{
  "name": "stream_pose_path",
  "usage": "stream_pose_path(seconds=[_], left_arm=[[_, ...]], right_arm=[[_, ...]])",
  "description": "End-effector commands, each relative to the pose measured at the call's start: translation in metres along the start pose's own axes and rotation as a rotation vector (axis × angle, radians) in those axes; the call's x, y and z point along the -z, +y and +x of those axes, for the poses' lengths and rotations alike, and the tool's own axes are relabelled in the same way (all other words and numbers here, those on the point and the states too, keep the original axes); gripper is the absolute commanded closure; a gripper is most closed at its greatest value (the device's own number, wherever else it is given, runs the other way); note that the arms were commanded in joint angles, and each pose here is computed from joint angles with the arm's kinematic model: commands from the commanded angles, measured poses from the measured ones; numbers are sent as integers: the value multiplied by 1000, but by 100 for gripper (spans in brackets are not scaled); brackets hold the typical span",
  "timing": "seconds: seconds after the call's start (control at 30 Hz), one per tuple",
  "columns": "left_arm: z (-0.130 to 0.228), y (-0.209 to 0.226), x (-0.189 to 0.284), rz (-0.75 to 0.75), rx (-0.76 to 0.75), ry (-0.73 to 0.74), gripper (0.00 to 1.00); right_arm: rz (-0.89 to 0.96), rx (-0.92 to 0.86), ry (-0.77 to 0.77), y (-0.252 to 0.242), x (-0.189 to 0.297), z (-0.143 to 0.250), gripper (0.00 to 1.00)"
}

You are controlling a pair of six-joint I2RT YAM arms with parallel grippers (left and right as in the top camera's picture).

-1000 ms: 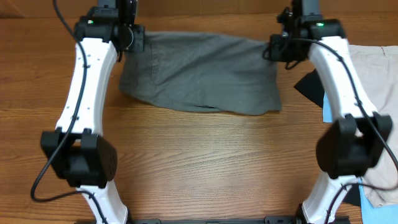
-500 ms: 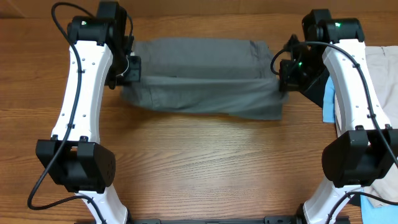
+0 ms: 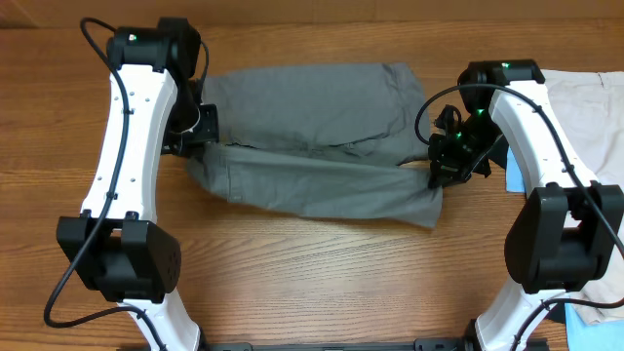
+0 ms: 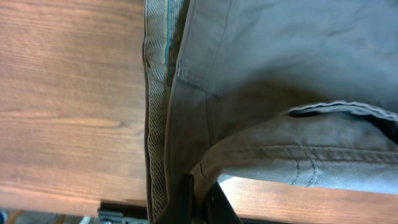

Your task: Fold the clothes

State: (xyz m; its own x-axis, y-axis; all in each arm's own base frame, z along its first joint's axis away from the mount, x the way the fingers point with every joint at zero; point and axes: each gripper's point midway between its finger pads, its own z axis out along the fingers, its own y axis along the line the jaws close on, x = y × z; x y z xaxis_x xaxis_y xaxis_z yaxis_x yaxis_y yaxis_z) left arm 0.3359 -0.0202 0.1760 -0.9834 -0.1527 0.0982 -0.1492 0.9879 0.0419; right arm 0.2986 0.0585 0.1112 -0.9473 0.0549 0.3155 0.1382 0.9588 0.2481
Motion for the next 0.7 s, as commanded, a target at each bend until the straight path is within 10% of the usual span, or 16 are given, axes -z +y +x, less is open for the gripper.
stream_pose_path(seconds=[0.0,0.57,0.67], left_arm=[[19,13,-17,-46,37,80,96],[101,17,-116,-70,36,444,95],[106,18,-120,-72,36,460,75]], right_arm=[[18,-52,-13,-7,1,1,96],[46,-97,101,-14,-50,22,96],[57,-101,118,-19,-60,27,84]])
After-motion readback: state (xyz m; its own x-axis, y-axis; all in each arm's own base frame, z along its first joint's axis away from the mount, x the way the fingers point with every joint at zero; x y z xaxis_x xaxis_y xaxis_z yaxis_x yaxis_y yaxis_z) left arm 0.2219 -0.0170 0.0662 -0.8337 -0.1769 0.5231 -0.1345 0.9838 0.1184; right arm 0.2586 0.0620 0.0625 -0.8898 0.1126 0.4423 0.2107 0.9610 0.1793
